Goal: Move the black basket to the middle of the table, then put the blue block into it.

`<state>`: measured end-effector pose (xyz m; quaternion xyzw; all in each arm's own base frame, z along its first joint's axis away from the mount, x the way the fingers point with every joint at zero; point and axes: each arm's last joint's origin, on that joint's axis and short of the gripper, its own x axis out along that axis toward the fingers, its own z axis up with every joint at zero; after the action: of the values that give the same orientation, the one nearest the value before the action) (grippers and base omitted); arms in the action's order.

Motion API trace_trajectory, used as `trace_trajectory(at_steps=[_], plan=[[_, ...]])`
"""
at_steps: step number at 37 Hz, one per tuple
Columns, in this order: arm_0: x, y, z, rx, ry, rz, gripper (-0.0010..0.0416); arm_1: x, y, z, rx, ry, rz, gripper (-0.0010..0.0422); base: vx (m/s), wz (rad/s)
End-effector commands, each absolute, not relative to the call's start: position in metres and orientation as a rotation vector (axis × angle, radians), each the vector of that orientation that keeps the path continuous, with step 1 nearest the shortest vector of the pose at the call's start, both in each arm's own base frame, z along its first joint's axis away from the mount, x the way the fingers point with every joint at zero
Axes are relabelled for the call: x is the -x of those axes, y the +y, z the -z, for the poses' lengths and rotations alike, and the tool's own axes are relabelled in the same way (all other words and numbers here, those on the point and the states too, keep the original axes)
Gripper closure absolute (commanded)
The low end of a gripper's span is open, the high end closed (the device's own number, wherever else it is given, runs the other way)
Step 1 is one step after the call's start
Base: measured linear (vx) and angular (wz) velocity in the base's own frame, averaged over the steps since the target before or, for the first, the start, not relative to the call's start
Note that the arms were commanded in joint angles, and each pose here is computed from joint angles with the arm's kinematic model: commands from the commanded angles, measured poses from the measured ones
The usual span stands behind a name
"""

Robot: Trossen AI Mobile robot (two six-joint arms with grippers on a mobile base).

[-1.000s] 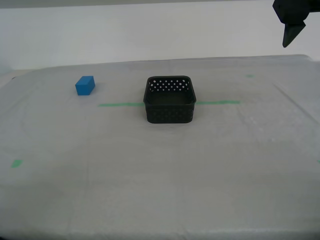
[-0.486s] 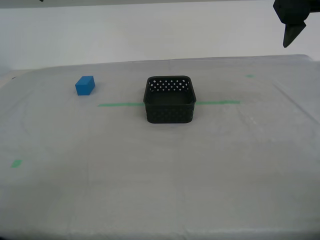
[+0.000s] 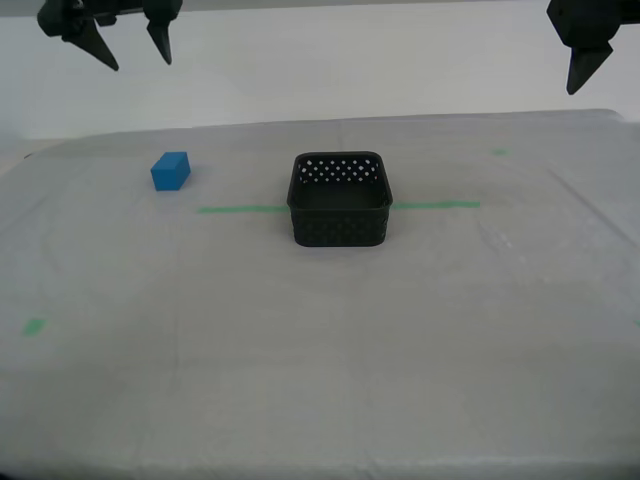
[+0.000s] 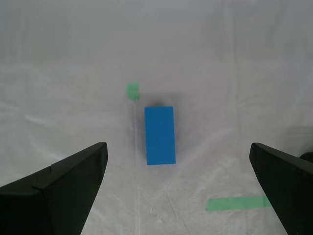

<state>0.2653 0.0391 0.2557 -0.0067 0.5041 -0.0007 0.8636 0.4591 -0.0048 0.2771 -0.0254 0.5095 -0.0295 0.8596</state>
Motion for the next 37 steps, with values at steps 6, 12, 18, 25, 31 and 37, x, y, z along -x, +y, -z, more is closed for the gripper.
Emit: trace_trajectory(at_steps=[6,12,18,25,31,37], plan=[[-0.265,0.039,-0.256,0.016,1.056,0.004,0.0007,-0.473,-0.006,-0.239,0.063,1.151,0.085,0.0011,0.000,0.000],[-0.265,0.039,-0.256,0.016,1.055,0.003,0.0007,-0.479,-0.007,-0.218,0.063,1.189,0.087,0.0011,0.000,0.000],[-0.266,0.039,-0.256,0.015,1.051,0.003,0.0007,-0.484,-0.007,-0.205,0.064,1.203,0.085,0.0011,0.000,0.000],[-0.266,0.039,-0.256,0.015,1.049,0.003,0.0007,-0.487,-0.007,-0.194,0.063,1.193,0.077,0.0011,0.000,0.000],[-0.266,0.039,-0.256,0.015,1.048,0.003,0.0007,-0.487,-0.006,-0.192,0.072,1.198,0.068,0.0011,0.000,0.000],[-0.266,0.039,-0.256,0.015,1.048,0.003,0.0007,-0.486,-0.005,-0.186,0.072,1.198,0.065,0.0011,0.000,0.000]])
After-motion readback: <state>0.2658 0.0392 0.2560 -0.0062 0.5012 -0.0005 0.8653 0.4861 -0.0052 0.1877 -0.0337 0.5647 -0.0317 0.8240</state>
